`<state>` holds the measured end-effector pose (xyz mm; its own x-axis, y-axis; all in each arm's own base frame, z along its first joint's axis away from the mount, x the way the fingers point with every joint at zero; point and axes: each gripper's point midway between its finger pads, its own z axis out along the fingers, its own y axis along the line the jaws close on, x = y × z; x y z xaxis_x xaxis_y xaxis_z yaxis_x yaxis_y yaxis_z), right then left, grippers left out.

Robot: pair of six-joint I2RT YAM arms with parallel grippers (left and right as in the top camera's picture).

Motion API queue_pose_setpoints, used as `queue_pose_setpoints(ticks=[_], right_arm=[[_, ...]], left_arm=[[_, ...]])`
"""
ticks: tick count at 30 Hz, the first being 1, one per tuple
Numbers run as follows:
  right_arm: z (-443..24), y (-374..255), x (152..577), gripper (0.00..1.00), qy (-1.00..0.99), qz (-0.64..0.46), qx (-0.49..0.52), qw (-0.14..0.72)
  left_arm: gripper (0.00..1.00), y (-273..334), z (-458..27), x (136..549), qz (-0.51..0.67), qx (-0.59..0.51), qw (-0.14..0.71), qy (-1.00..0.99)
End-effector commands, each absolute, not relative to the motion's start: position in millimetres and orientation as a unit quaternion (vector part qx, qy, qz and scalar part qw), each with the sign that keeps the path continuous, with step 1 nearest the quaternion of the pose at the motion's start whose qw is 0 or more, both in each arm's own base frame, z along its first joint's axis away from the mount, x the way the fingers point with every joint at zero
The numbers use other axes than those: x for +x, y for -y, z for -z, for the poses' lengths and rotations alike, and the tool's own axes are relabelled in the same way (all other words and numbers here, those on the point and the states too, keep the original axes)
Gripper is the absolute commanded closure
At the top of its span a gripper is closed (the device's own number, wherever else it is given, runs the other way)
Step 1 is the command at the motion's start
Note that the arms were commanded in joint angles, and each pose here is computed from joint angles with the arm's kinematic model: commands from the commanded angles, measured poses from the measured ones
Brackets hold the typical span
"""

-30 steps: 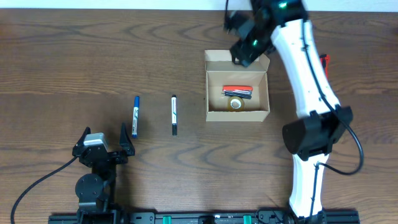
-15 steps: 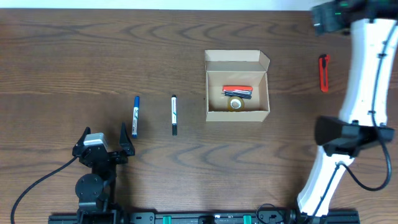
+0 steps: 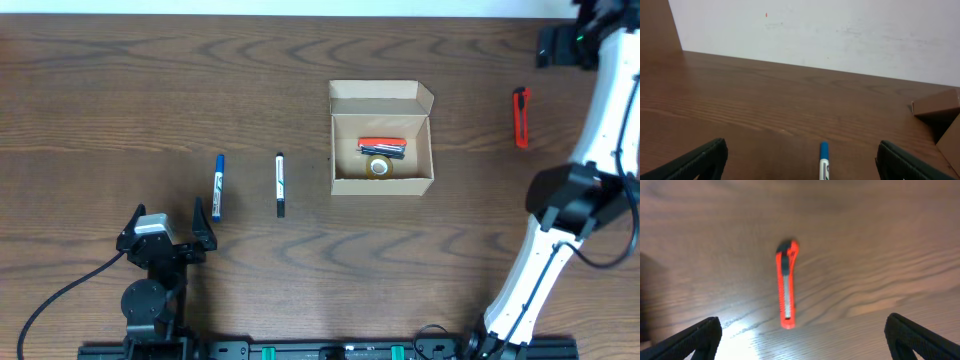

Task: Pack container
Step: 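Move the right gripper to the red box cutter and grasp it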

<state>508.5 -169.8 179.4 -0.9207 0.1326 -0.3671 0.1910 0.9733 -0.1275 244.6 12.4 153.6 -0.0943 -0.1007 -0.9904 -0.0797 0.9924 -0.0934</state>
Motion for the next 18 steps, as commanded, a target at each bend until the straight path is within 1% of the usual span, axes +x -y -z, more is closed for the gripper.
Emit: queue_pose_setpoints(ticks=[1,9,13,18], right_arm=[[-141.5,170.0,506.6,0.01,-0.979,0.080,0.125,0.137],[-110.6,179.3,504.2,0.01,-0.982,0.072,0.139,0.109],[-91.4,182.0,501.0,0.01,-0.984,0.049,0.147,0.091],[-82.8,182.9,502.3,0.03,-0.984,0.037,0.150,0.089]], left_arm=[[0.05,-15.6,-135.9,243.1,0.003,-0.071,0.649,-0.758],[0.05,-15.5,-135.9,243.1,0.003,-0.071,0.649,-0.758],[0.05,-15.5,-135.9,243.1,0.003,-0.071,0.649,-0.758],[0.05,-15.5,-135.9,243.1,0.003,-0.071,0.649,-0.758]])
